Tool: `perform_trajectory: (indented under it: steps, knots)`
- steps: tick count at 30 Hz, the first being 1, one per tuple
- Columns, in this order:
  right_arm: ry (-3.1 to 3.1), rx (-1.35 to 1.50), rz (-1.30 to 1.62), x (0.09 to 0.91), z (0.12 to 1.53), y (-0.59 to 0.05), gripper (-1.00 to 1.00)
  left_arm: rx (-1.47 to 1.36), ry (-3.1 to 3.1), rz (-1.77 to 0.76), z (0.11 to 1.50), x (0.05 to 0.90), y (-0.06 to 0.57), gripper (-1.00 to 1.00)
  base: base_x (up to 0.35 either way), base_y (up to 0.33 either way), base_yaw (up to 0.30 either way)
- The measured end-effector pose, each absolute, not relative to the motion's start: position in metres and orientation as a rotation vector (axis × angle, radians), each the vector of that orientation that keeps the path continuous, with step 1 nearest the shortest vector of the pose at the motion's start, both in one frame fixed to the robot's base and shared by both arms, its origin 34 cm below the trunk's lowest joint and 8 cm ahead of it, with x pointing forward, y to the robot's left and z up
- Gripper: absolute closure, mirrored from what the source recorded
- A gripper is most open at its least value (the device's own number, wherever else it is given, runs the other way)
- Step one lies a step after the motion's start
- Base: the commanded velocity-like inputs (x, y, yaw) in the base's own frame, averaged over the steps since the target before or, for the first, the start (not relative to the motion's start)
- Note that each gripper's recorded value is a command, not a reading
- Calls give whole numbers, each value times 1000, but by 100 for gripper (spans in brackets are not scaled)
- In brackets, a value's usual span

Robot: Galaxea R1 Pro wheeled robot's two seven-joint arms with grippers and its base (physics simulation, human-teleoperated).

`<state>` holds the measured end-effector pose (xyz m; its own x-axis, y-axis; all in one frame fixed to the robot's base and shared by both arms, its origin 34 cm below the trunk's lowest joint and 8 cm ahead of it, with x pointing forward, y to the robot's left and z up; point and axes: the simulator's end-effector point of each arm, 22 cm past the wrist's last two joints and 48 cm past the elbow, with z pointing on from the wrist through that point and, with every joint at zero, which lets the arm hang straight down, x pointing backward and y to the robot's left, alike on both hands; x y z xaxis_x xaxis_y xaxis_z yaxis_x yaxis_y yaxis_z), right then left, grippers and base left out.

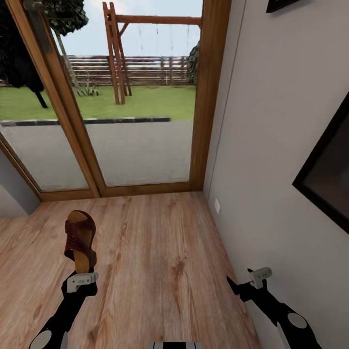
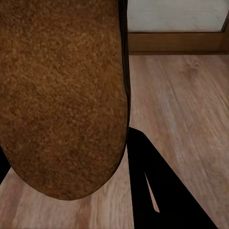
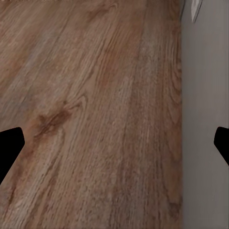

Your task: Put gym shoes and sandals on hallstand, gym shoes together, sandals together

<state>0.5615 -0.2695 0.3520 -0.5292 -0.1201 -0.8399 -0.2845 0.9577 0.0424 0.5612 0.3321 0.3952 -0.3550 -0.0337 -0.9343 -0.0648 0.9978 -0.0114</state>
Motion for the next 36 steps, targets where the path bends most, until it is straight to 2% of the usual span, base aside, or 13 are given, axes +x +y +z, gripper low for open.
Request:
perform_trajectory:
  steps: [28, 36]
  knots:
    - [2129, -285, 212, 562, 353, -270, -100, -71, 1935, 33, 395, 561, 332, 100, 315, 32, 1]
    - [2131, -287, 212, 562, 352, -270, -100, -70, 1938, 33, 394, 561, 332, 100, 339, 72, 198]
